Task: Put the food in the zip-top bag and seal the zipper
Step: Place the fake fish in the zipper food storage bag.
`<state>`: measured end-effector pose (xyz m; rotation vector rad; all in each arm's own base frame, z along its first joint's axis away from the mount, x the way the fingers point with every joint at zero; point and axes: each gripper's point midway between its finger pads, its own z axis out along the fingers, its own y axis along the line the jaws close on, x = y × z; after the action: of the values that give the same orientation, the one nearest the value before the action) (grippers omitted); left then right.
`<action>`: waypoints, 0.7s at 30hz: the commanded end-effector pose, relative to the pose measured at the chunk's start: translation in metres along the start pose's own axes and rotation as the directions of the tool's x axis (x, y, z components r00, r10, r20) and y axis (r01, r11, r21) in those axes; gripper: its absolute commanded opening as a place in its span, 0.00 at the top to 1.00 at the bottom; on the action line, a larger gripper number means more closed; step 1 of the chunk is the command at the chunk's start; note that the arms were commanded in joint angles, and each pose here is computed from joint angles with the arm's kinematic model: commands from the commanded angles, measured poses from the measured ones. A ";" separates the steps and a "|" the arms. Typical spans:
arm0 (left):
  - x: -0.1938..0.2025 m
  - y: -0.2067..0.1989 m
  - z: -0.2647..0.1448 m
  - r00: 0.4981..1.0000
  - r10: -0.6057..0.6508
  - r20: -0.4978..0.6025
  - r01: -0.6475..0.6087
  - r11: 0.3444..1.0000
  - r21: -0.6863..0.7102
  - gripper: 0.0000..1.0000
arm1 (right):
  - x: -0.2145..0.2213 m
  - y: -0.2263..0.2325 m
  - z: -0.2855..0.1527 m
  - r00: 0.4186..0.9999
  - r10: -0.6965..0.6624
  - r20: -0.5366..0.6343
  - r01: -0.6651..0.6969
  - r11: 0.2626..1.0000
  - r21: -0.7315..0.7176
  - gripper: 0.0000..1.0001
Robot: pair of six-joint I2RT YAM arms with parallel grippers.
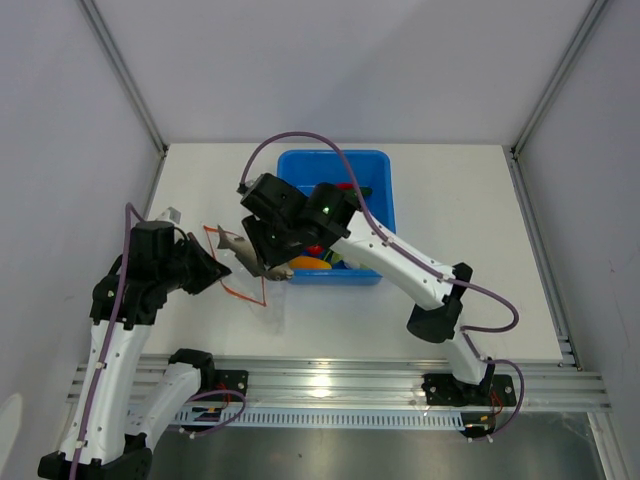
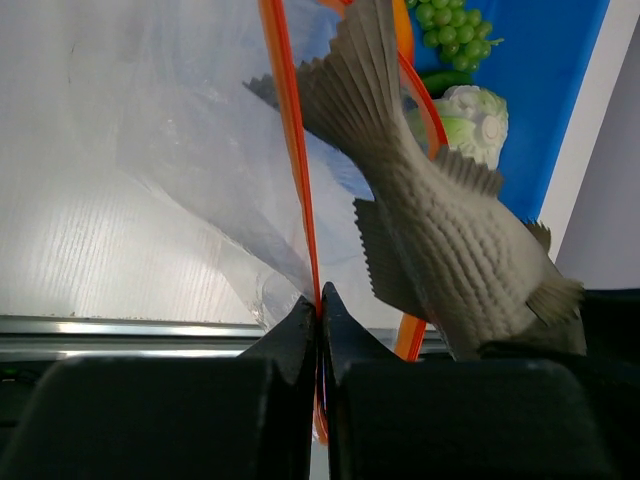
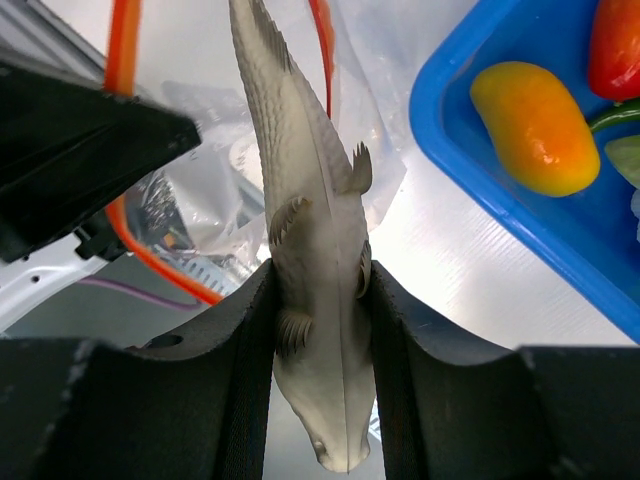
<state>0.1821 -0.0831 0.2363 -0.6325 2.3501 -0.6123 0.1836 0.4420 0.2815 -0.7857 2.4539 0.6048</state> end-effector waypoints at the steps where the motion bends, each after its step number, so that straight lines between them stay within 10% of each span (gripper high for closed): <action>1: -0.009 -0.017 -0.009 1.000 -0.014 0.027 0.012 0.998 0.059 0.99 | 0.018 -0.025 -0.011 0.996 0.016 -0.083 -0.009 0.996 0.089 1.00; 21: -0.009 -0.025 -0.004 1.000 0.022 0.002 -0.022 0.996 0.085 1.00 | 0.014 -0.009 0.006 0.994 -0.083 -0.069 0.086 0.995 0.041 1.00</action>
<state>0.1850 -0.0879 0.2357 -0.6344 2.3738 -0.6337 0.1907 0.4491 0.2721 -0.8395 2.4273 0.5676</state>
